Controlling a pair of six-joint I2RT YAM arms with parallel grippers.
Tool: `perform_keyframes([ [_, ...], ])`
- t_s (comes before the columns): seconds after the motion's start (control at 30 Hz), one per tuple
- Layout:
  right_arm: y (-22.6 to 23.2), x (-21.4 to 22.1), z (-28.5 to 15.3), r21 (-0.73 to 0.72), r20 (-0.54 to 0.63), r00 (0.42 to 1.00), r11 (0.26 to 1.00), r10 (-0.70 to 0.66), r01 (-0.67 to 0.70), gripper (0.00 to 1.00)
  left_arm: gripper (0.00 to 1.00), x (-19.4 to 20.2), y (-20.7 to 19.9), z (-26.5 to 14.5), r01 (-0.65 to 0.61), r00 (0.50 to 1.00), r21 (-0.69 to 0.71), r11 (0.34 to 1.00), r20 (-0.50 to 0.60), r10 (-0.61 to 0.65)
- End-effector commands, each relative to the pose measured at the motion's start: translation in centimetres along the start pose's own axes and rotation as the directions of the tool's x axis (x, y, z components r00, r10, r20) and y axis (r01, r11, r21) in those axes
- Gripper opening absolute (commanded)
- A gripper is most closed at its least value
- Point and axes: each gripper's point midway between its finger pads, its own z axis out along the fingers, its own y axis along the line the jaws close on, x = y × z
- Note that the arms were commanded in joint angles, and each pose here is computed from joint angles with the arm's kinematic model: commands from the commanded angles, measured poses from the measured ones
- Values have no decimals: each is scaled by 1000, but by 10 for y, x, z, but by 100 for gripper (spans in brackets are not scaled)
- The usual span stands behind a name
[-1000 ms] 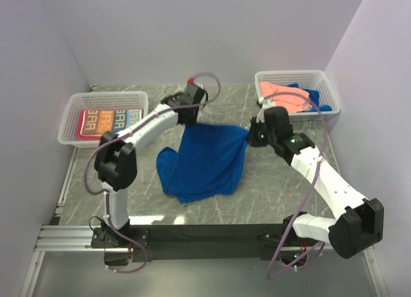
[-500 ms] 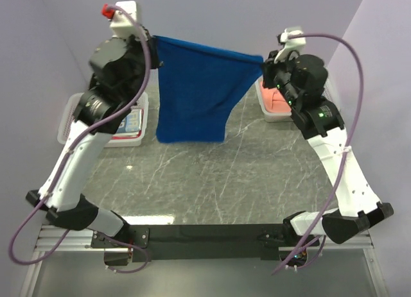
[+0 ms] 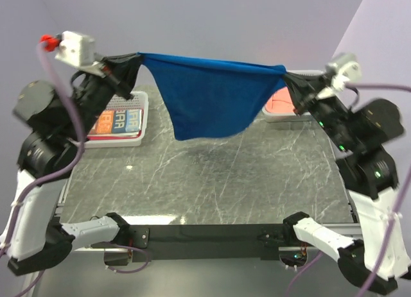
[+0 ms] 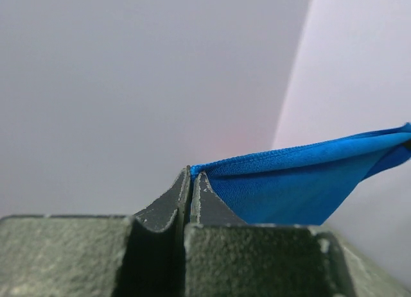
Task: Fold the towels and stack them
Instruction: Flatten out the crumpled towel, then fold the towel
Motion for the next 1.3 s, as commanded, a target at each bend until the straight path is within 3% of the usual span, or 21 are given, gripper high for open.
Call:
perform_keyframes([
  [0.0, -1, -15, -25, 1, 16, 999, 999, -50, 50, 0, 1, -43, -5, -30, 15, 993, 47, 999, 115, -20],
  [0.17, 3, -29, -37, -14, 46, 998, 999, -47, 48, 0, 0, -41, -12, -37, 44, 995, 83, 996, 86, -52],
  [0.3, 8, -14, -28, -40, 23, 999, 999, -26, 27, 0, 0, -20, -1, -35, 87, 994, 21, 996, 63, -88],
  [0.5, -11, 64, 23, 71, -123, 992, 997, 4, 5, 0, 0, 78, 37, 18, 80, 992, -221, 972, -77, -99],
  [0.57, -19, 103, 52, 105, -191, 982, 994, 4, 17, 0, 0, 131, 50, 53, 24, 982, -290, 957, -173, -77],
  [0.63, -30, 151, 81, 137, -292, 956, 990, 10, 32, 0, 0, 160, 68, 78, 4, 973, -327, 945, -217, -79],
  [0.67, -35, 162, 92, 147, -308, 951, 988, 8, 40, 0, 0, 197, 91, 99, -10, 959, -374, 927, -267, -97],
  [0.73, -44, 206, 119, 159, -380, 925, 986, 14, 51, 0, 1, 220, 115, 120, 10, 952, -417, 909, -275, -136],
  [0.77, -49, 215, 130, 167, -378, 926, 984, 14, 53, 0, 1, 256, 142, 133, -13, 935, -458, 889, -321, -152],
  [0.83, -56, 253, 153, 169, -418, 908, 984, 22, 54, 0, 1, 270, 163, 150, -6, 937, -486, 874, -307, -165],
  [0.87, -61, 260, 163, 173, -408, 913, 983, 12, 65, 0, 1, 304, 178, 159, -21, 919, -496, 868, -352, -178],
  [1.0, -64, 338, 196, 142, -501, 865, 987, 0, 82, 0, 0, 347, 198, 187, -39, 906, -470, 882, -389, -167],
  [1.17, -71, 372, 216, 140, -514, 858, 986, -9, 95, 0, 1, 398, 221, 201, -41, 880, -453, 890, -438, -183],
  [1.27, -73, 389, 221, 141, -533, 846, 985, -9, 100, 0, 0, 408, 230, 205, -15, 874, -448, 894, -441, -206],
])
